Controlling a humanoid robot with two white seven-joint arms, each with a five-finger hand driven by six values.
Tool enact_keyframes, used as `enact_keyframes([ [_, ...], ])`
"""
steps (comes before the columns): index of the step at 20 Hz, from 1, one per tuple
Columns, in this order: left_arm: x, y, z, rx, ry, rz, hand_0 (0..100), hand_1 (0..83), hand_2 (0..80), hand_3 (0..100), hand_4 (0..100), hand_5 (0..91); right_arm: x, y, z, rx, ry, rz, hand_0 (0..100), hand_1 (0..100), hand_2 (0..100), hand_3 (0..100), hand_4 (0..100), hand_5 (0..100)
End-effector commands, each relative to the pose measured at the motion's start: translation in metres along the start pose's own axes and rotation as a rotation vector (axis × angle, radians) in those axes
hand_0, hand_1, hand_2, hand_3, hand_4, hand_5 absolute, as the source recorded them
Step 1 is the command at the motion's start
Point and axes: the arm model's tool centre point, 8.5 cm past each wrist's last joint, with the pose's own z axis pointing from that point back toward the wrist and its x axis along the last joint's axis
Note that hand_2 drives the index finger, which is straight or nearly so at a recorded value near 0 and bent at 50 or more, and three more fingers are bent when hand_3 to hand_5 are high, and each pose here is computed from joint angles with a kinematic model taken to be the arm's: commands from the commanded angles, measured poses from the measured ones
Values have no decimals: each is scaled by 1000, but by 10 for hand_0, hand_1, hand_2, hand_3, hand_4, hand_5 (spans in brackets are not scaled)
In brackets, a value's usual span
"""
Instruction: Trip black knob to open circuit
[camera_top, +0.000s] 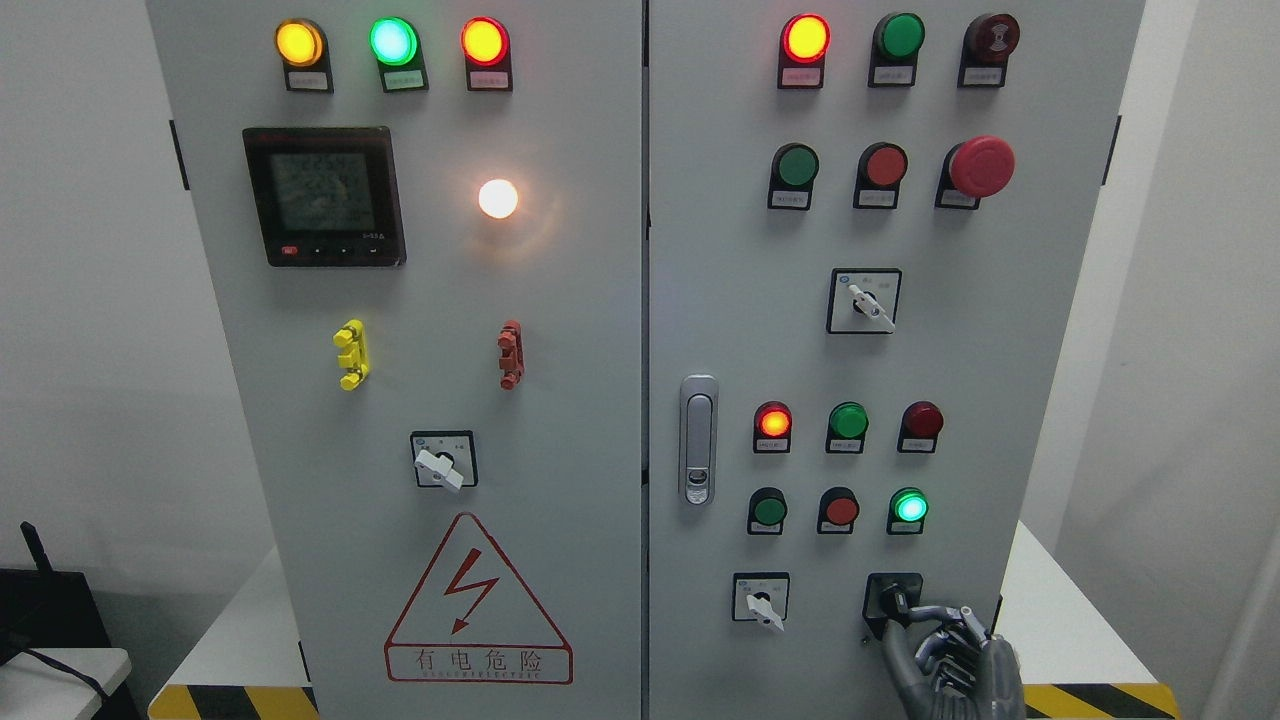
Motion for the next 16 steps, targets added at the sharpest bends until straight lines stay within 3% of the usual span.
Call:
enact_keyframes([
  [1, 5, -1, 0, -4, -9, -32, 120, 389, 0, 0, 0, 0, -8, -8, 6, -2, 3, 9, 398, 829, 482, 835, 884, 977],
  [6, 5, -1, 0, -5, -9, -34, 120, 389, 0, 0, 0, 0, -10, -9, 12, 4, -17, 2, 364, 797, 483, 840, 884, 973],
  [9, 5, -2, 0, -6, -9, -33, 120, 389, 0, 0, 0, 0, -17, -11, 23, 60, -45, 5, 277, 752, 472, 839, 864, 943],
  [12, 5, -1, 0, -5, -9, -34, 120, 389, 0, 0, 0, 0, -21, -10, 33, 93, -64, 0, 162, 702, 396, 740, 762, 855],
  [14, 5, -1, 0, -5, -9, -34, 120, 389, 0, 0, 0, 0, -26, -11, 42, 99, -74, -4, 139, 680, 348, 680, 704, 799],
  [16, 5, -1, 0, -5, -9, -34, 120, 389, 0, 0, 0, 0, -30, -15, 53, 119, -106, -7, 135, 665, 279, 586, 602, 663],
])
